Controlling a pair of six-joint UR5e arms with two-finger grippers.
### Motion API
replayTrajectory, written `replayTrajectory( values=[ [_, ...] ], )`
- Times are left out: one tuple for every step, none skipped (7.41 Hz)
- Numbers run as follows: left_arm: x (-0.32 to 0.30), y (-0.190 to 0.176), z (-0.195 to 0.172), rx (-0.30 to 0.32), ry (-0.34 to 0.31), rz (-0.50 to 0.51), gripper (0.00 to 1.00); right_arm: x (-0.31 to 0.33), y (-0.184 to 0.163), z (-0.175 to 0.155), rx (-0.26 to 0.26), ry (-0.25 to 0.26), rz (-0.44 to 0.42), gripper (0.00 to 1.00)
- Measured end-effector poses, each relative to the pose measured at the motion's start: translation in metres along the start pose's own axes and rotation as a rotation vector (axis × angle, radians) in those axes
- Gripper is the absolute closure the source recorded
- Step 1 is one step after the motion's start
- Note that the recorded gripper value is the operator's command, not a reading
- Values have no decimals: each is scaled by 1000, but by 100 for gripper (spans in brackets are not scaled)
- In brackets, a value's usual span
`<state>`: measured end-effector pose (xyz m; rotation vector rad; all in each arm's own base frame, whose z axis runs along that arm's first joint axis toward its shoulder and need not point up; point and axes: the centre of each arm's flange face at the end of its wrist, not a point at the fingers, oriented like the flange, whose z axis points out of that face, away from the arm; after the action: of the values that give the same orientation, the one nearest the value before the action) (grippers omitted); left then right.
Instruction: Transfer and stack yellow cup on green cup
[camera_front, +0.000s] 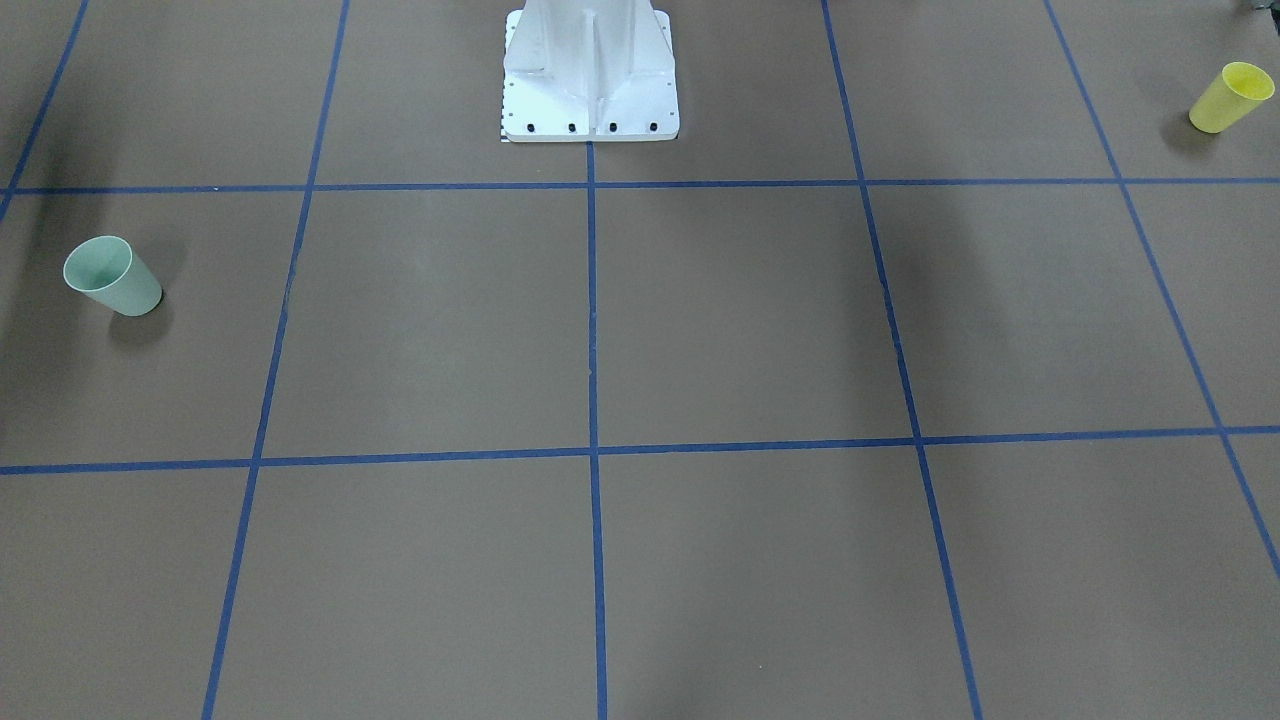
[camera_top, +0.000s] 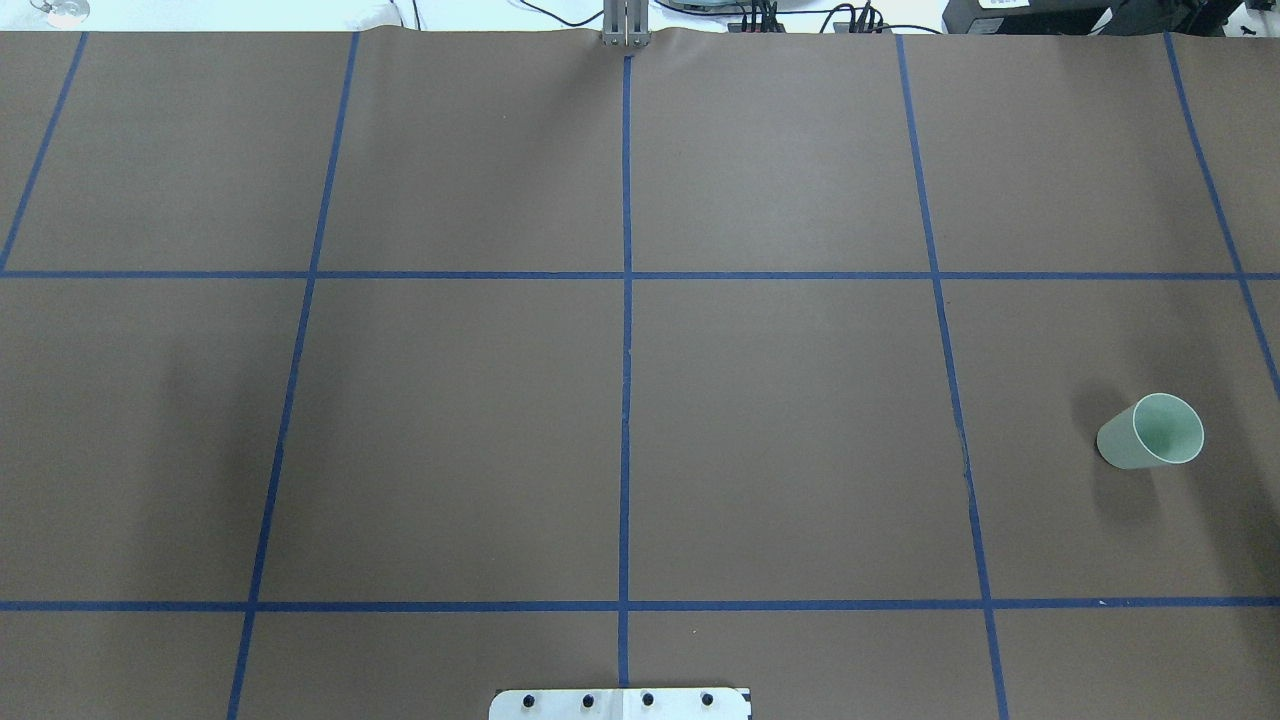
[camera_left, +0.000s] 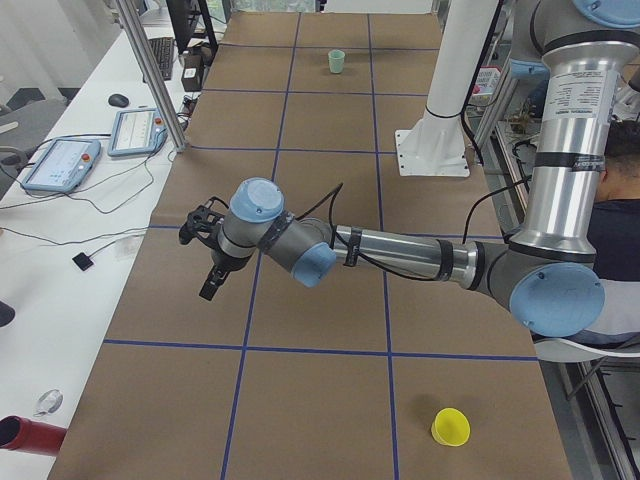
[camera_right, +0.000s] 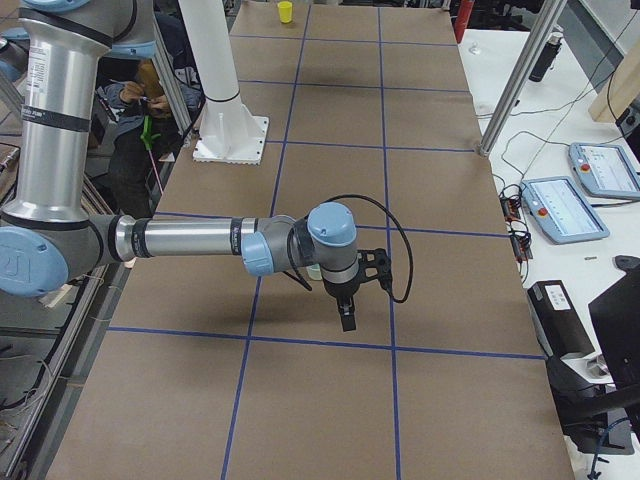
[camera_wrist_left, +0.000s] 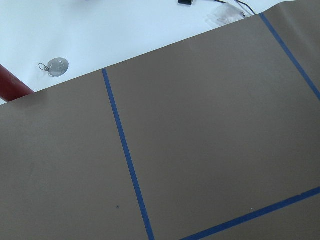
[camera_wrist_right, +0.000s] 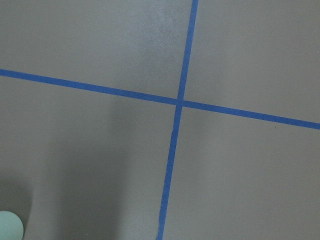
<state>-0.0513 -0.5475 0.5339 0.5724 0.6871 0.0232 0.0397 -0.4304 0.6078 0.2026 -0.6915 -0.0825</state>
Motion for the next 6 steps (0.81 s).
replayTrajectory(
  values=[
    [-1,2,-10,47,-80,-87,0,0,0,0,-1,0,2,0],
    [2,6,-17,88,-142,-185,0,0,0,0,-1,0,3,0],
    [15,14,-12,123,-214,-269,0,0,0,0,-1,0,3,0],
    [29,28,2,156,-308,-337,0,0,0,0,-1,0,3,0],
    [36,48,18,192,-412,-400,0,0,1,1,-2,0,3,0],
    [31,72,27,225,-513,-454,0,1,1,1,-3,0,4,0]
  ],
)
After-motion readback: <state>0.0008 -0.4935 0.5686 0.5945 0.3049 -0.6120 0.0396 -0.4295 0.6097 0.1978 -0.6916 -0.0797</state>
